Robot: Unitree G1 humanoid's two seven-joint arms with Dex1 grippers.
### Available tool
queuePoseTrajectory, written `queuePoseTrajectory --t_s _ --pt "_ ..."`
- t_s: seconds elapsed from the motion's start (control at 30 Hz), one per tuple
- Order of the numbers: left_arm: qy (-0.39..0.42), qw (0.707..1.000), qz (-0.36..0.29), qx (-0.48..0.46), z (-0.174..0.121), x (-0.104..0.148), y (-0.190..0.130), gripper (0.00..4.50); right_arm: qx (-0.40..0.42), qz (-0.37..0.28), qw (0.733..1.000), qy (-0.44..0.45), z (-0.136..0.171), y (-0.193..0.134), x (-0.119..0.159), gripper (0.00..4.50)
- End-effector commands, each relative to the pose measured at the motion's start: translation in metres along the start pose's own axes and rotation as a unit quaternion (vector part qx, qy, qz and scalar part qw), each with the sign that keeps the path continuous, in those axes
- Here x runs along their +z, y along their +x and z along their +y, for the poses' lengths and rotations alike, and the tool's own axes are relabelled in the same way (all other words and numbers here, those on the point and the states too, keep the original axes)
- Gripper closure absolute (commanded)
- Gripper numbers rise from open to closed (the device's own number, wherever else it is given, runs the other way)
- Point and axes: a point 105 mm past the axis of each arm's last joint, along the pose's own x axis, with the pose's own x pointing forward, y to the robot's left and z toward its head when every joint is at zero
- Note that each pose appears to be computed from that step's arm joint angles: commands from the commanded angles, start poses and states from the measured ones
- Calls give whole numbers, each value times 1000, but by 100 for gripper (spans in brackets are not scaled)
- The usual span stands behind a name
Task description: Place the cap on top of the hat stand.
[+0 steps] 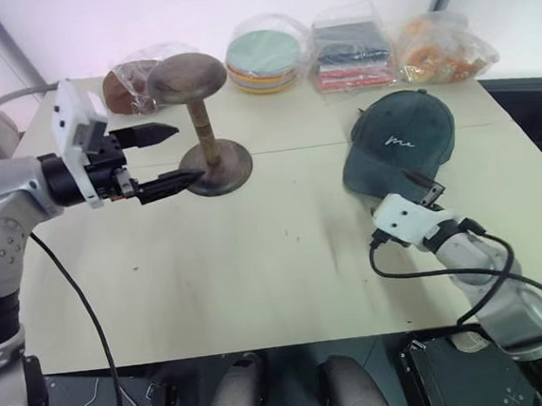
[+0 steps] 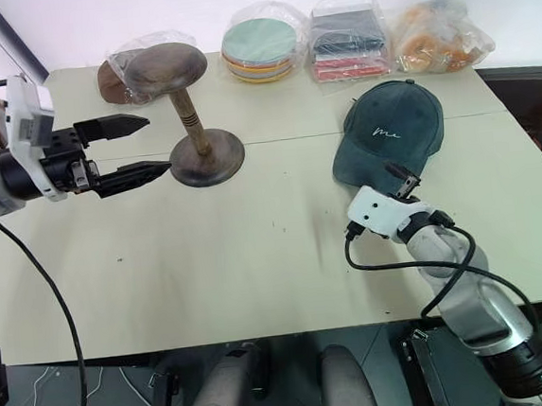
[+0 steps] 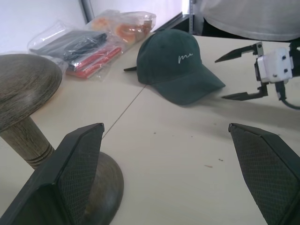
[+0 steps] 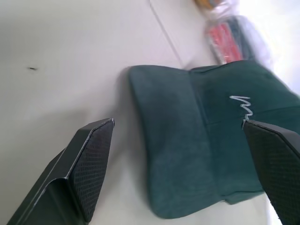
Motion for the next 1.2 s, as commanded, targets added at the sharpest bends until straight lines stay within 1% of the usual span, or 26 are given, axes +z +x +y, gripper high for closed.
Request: queuePoseTrajectory --t_s 0.03,0.23,0.6,0.93,1.2 --pt "22 1000 -8 7 -3 12 -6 0 -28 3 999 -19 1 -1 -1 5" --pt "23 1000 -2 11 -5 12 -9 0 -32 29 998 -53 14 -4 -17 5" --pt "25 999 5 20 -8 13 -14 0 -84 87 989 -81 11 -1 -39 5" --pt "27 999 9 30 -10 14 -18 0 -97 135 983 -82 20 7 -61 5" --pt "26 999 13 36 -11 14 -21 0 -109 163 978 -75 20 13 -75 5"
